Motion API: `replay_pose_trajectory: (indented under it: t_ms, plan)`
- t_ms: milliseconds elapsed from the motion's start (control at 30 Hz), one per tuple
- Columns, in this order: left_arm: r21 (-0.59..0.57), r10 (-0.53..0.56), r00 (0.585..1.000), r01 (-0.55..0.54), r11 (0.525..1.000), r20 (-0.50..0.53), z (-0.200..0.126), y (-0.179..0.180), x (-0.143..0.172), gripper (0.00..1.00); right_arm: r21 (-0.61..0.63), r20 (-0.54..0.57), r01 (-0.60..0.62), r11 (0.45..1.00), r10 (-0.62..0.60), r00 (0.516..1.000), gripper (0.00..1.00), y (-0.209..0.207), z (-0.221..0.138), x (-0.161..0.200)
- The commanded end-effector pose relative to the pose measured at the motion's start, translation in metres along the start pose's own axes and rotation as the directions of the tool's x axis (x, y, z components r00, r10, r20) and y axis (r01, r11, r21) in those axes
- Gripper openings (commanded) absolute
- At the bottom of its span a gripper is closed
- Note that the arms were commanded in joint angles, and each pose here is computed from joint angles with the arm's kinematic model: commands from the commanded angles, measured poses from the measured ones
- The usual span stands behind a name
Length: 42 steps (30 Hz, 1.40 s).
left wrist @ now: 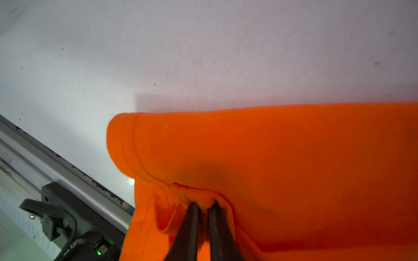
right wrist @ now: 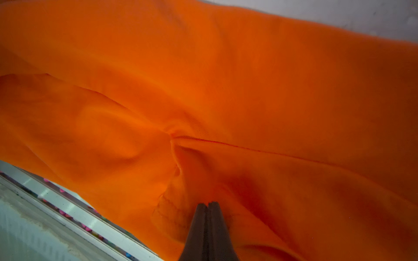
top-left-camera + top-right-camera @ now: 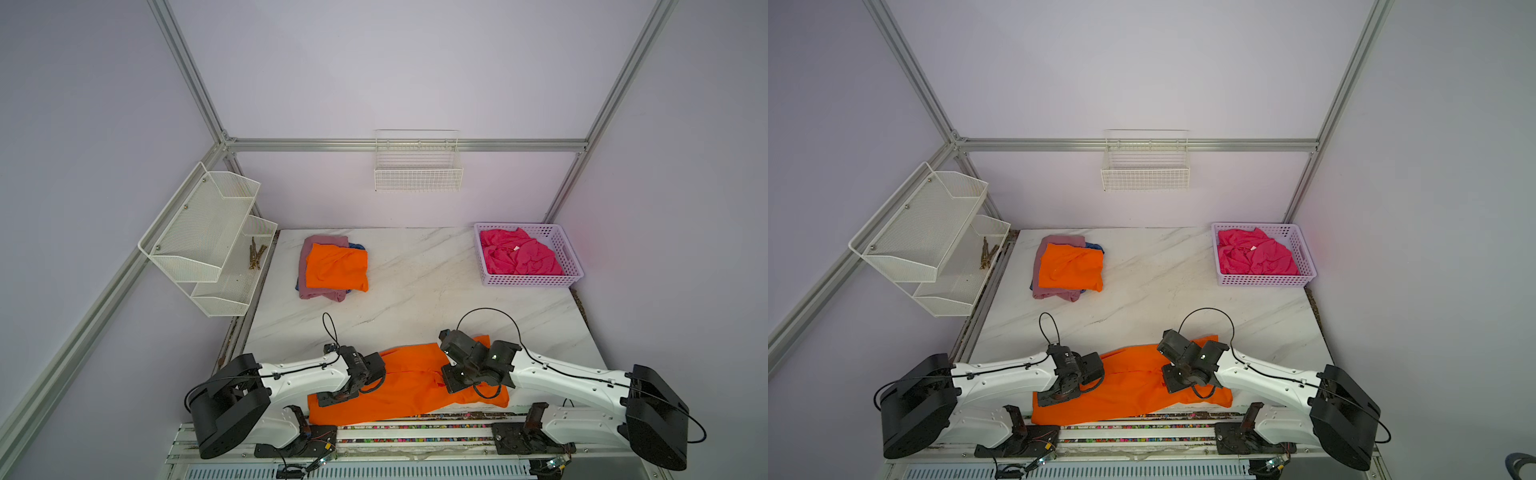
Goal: Fold and stack t-shirts
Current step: Smooth out the T-shirt at the center of the board.
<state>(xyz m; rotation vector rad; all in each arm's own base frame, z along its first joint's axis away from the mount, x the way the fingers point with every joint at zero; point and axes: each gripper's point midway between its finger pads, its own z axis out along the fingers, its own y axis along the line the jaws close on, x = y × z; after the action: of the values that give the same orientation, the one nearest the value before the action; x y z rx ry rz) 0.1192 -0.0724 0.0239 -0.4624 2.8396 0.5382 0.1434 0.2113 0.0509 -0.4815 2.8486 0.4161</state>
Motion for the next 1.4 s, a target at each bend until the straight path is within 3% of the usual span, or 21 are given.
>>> replay_pose_trajectory:
  t_ms: [0, 233, 400, 533, 733, 833, 1167, 1367]
  plan:
    - [0.006, -0.011, 1.000, 0.011, 1.000, 0.008, 0.001, 0.002, 0.001, 0.16, -0.024, -0.016, -0.021, 1.000, 0.020, 1.000, 0.00, 0.006, 0.004, 0.006]
    - [-0.009, -0.030, 1.000, 0.030, 1.000, 0.010, 0.003, 0.002, 0.001, 0.17, 0.053, -0.103, -0.031, 0.998, 0.037, 0.994, 0.00, -0.003, 0.008, 0.035]
    - [-0.105, -0.014, 1.000, 0.014, 0.994, 0.006, -0.001, 0.005, -0.003, 0.17, 0.060, -0.081, -0.015, 0.998, 0.020, 0.997, 0.00, 0.001, 0.006, 0.030]
    - [-0.162, -0.031, 0.997, 0.042, 0.986, 0.068, -0.020, 0.010, -0.020, 0.17, 0.072, -0.050, 0.014, 0.997, -0.011, 0.999, 0.00, 0.006, 0.000, 0.017]
    - [-0.011, -0.155, 0.953, 0.164, 0.986, 0.258, -0.080, 0.017, -0.068, 0.20, 0.069, 0.095, 0.049, 0.996, -0.055, 0.994, 0.00, 0.021, -0.034, -0.024]
    - [0.063, -0.180, 0.931, 0.169, 0.984, 0.316, -0.101, 0.019, -0.083, 0.22, 0.051, 0.115, 0.047, 0.998, -0.053, 0.992, 0.00, 0.027, -0.038, -0.030]
    - [-0.040, -0.169, 0.951, 0.186, 0.982, 0.258, -0.086, 0.031, -0.067, 0.18, 0.026, 0.109, 0.062, 0.998, -0.065, 0.992, 0.00, 0.034, -0.027, -0.031]
    - [0.168, -0.095, 0.958, 0.050, 0.985, 0.270, -0.087, -0.015, -0.073, 0.14, 0.051, 0.128, 0.077, 0.996, -0.083, 0.988, 0.00, 0.031, -0.023, -0.036]
